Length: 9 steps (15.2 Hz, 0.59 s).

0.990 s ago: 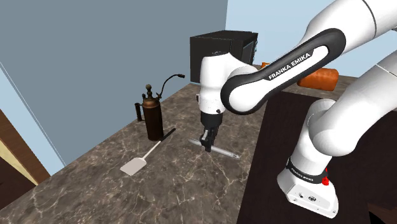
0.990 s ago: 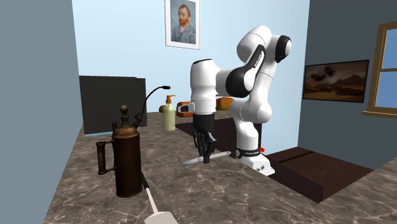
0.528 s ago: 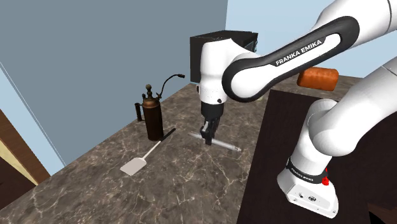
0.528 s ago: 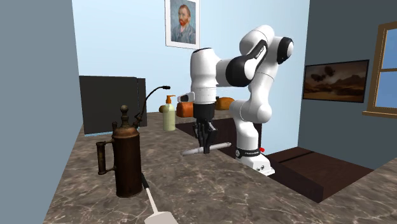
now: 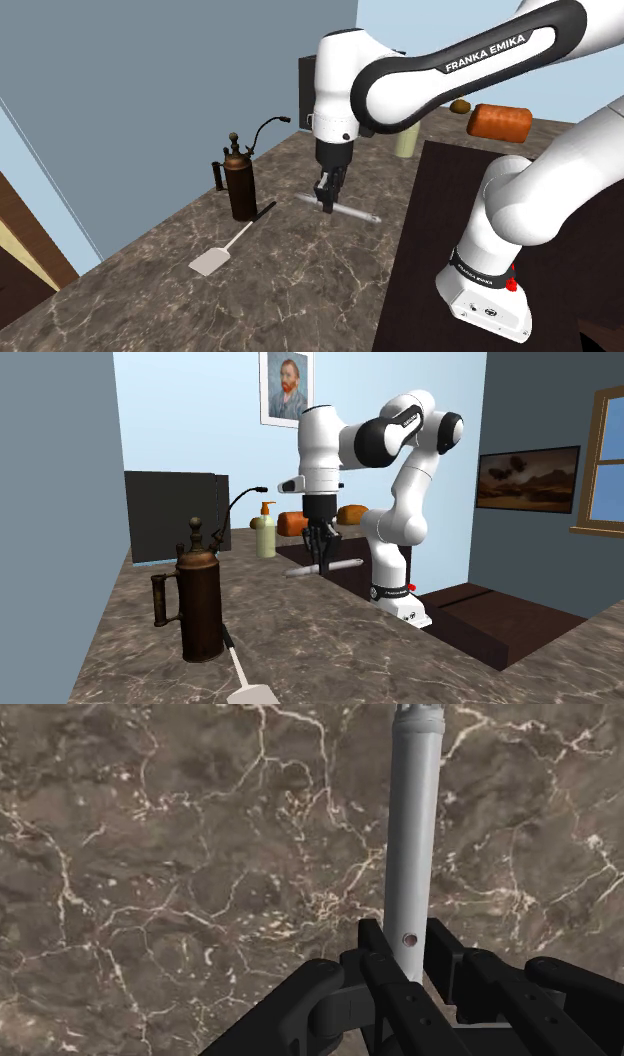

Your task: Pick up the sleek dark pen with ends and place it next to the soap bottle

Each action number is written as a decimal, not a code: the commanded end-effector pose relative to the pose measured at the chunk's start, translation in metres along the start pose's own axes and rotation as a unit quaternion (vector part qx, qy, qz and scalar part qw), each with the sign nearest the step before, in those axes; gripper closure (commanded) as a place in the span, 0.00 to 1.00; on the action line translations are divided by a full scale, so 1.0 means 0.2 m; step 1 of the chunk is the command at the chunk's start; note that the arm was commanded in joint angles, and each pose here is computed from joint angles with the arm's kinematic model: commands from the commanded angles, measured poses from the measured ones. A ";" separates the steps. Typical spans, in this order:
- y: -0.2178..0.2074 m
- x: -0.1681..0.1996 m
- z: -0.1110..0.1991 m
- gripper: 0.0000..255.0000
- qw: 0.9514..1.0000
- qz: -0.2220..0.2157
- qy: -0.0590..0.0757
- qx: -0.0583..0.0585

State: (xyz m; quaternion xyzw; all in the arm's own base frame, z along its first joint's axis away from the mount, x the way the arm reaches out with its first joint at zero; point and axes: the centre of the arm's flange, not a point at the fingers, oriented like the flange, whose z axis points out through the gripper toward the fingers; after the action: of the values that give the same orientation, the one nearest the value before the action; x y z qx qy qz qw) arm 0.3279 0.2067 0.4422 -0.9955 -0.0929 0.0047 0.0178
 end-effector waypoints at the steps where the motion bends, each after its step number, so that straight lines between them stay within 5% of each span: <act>1: 0.00 -0.01 -0.05 1.00 1.000 0.000 0.000 0.000; 9: -0.01 -0.01 -0.26 1.00 1.000 0.000 0.000 0.000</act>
State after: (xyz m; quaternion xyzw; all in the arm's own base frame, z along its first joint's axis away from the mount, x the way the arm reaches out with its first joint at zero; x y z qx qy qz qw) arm 0.3263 0.2062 0.4882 -0.9955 -0.0929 0.0049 0.0177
